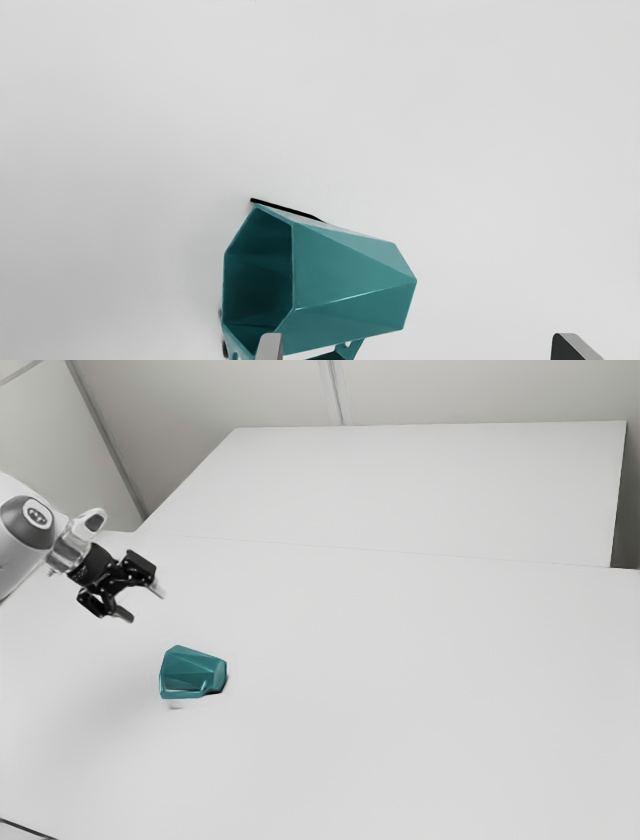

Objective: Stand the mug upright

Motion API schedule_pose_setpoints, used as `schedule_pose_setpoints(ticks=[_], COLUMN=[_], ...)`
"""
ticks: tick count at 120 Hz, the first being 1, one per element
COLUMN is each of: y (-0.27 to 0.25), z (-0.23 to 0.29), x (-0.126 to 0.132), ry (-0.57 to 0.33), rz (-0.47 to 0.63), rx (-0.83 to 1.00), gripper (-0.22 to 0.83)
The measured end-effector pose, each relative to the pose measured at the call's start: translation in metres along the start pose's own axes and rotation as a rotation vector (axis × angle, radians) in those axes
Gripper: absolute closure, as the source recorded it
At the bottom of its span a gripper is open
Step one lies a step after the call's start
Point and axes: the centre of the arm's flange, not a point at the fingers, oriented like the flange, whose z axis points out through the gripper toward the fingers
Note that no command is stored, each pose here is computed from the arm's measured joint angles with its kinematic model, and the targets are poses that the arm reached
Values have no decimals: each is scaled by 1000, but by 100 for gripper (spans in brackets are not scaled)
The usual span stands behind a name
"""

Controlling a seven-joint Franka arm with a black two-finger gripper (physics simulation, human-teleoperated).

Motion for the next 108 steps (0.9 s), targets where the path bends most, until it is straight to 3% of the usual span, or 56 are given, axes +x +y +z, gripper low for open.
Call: schedule_pose_setpoints(ticks=[15,38,66,108], y=[-54,-90,-100,-103], z=[25,51,85,109], x=[11,14,13,7], ry=[-4,-55,-152,-157], rz=[-76,-68,11,83], rx=[-65,-141,-248,-415], gripper=[2,2,2,2])
